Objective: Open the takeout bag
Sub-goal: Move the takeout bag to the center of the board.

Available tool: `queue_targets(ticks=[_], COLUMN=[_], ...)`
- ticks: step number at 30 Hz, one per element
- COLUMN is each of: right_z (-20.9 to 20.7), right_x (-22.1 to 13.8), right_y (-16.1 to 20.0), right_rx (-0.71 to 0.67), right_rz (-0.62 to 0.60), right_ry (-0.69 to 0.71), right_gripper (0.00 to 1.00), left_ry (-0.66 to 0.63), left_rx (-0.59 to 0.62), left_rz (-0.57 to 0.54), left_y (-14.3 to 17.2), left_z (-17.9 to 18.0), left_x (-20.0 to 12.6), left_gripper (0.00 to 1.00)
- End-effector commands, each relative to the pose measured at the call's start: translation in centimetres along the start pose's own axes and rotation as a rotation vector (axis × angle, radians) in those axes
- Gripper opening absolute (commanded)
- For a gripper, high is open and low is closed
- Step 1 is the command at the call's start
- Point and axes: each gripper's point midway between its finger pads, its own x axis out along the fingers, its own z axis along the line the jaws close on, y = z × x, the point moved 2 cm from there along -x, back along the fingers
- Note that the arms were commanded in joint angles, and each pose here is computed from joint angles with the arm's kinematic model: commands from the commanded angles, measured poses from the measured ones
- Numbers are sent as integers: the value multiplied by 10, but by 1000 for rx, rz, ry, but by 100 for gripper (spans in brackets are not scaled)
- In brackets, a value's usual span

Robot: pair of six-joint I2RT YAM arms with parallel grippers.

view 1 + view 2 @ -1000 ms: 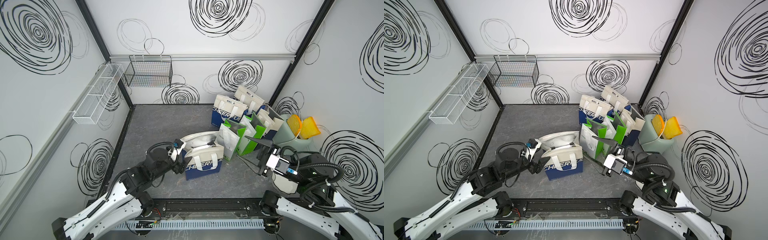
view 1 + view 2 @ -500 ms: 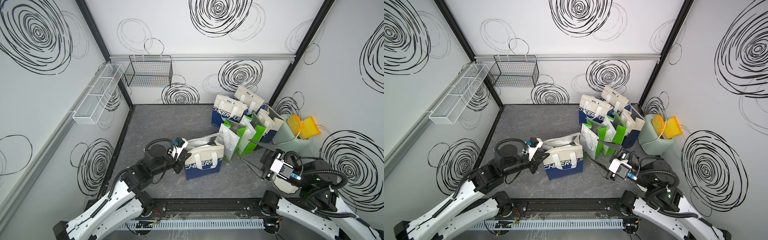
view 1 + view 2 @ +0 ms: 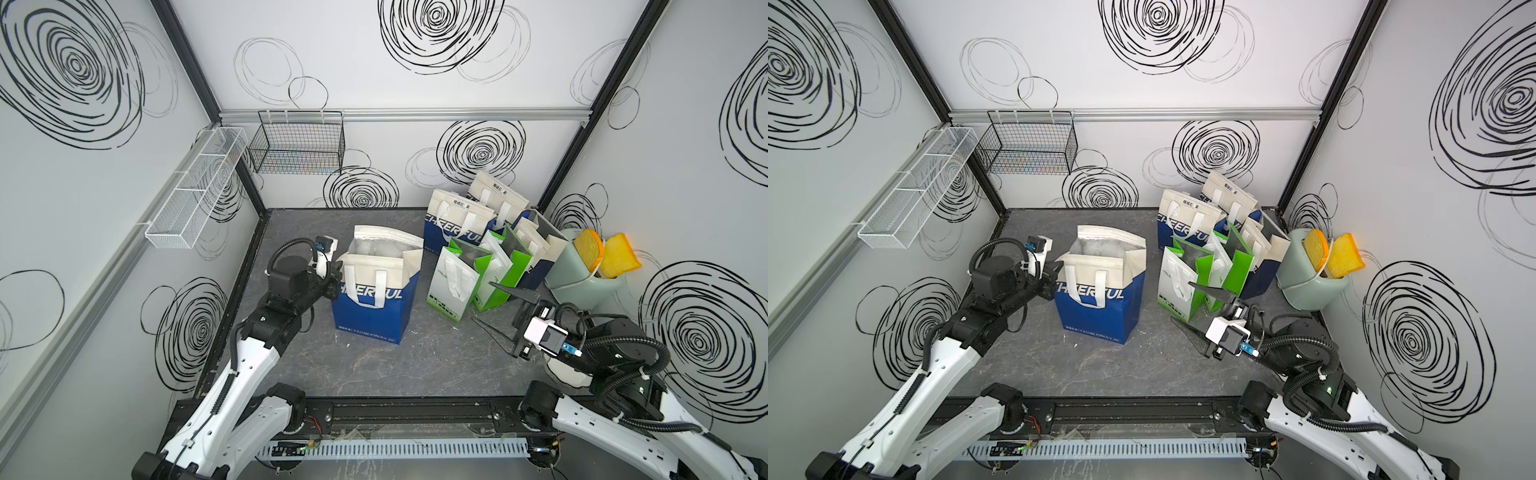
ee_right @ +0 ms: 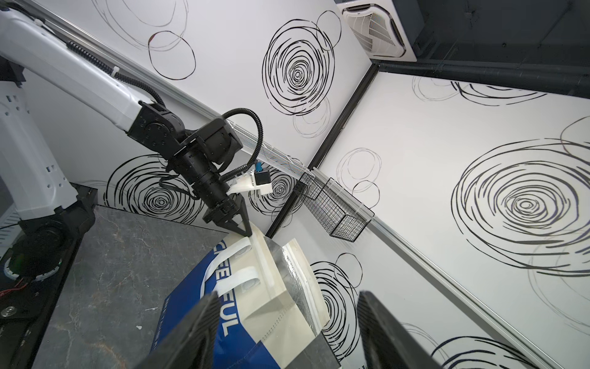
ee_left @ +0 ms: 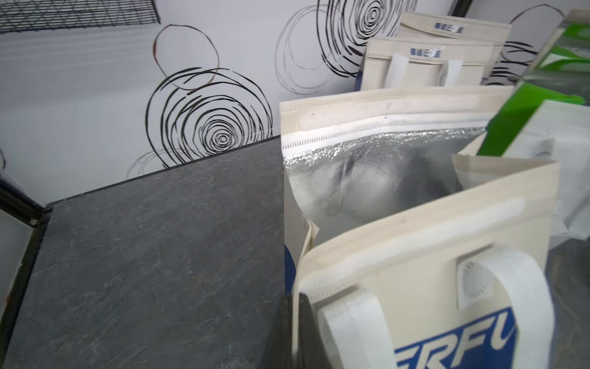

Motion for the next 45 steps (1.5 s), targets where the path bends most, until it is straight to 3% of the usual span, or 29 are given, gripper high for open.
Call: queue_targets(ticks=[1,5,14,22,31,33,36,40,45], right_z=[1,6,14,19,17,12,2,-20,-61], right_x=[3,6,7,13,29,34,45,62,84], right_y=[4,11,25,37,41,41,44,55,72], right_rx=[-2,11,35,44,89,102,120,182,343], right_rz=[-2,11,47,76,89,105,134,196,280], right_ry=[4,-13,-36,-52,-48,-36,2,59,151], right_gripper=[71,71,71,71,72,73,74,74,74], left_ry=[-109,-233,-456,-629,-509,-513,-515,-502,-454], left_rx=[62,44,-121,-61,-152,-163,-169,-193,-212], left_rz=[-204,-322,-375,-470,-351,-346,-329,-318,-387], left_y=[-62,-77,-69,-90,-50,-48,-46,-43,-65], left_z=[24,63,171,195,192,191,187,181,150], left_x=[-6,-8,2,-26,7,3,-2,-8,-41], left_gripper=[0,0,0,0,0,23,40,76,87])
